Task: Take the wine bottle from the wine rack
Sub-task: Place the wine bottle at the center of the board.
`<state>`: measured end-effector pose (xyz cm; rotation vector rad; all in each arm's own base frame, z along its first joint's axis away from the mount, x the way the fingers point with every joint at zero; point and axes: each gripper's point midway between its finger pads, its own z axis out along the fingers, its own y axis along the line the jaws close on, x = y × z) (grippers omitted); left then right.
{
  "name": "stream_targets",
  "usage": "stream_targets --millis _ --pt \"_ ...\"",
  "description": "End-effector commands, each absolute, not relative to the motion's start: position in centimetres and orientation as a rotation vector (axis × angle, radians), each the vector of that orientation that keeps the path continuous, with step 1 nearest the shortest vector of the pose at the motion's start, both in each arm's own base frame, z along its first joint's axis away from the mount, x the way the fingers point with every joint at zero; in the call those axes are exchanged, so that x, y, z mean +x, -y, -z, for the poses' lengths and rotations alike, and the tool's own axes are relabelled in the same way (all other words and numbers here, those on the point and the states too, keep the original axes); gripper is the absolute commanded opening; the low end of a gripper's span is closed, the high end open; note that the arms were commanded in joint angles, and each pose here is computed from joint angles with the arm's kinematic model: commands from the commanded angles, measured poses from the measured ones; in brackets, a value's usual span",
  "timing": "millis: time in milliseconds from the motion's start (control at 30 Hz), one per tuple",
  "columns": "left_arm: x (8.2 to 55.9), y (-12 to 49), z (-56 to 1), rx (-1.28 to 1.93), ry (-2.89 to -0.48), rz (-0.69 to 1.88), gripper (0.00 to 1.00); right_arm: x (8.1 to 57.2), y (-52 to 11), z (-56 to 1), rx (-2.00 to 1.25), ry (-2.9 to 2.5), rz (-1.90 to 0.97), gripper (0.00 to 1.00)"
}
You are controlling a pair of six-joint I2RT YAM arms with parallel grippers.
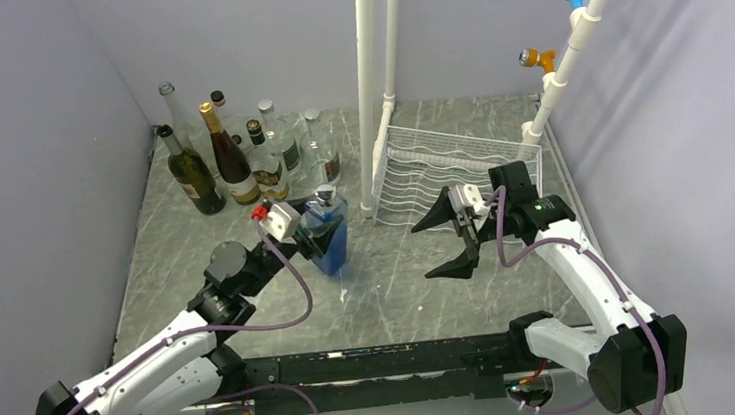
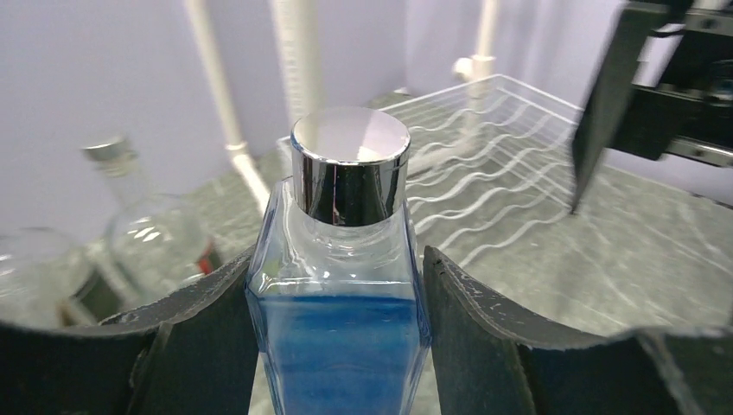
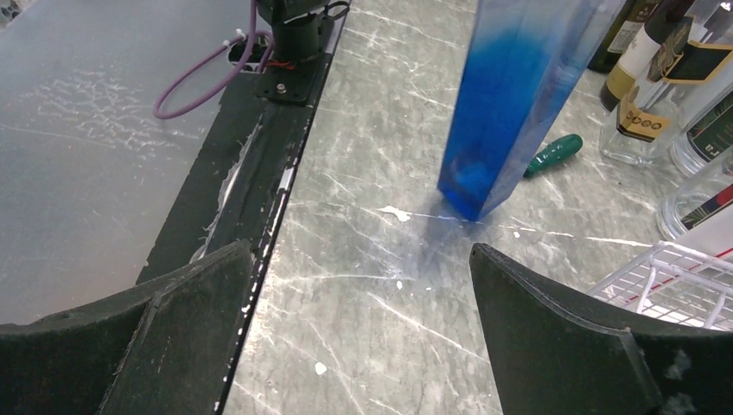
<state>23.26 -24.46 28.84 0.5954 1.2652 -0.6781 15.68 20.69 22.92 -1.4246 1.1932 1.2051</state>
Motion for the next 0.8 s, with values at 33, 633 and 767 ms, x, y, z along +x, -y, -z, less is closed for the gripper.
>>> stream_targets --millis 33,633,767 --pt "24.4 19.4 -38.1 0.411 -1.011 0.538 0.0 16.1 -20.8 -24.2 -1.437 -1.118 -1.165 1.0" --pt "30.2 7.3 -38.6 0.071 -1.022 0.23 0.0 16.1 -20.8 -24.1 -1.436 -1.121 -1.167 1.0" --pt "31.2 5.9 -38.1 0.039 -1.024 0.208 0.0 16.2 -20.8 -24.0 -1.436 -1.122 -1.167 1.0"
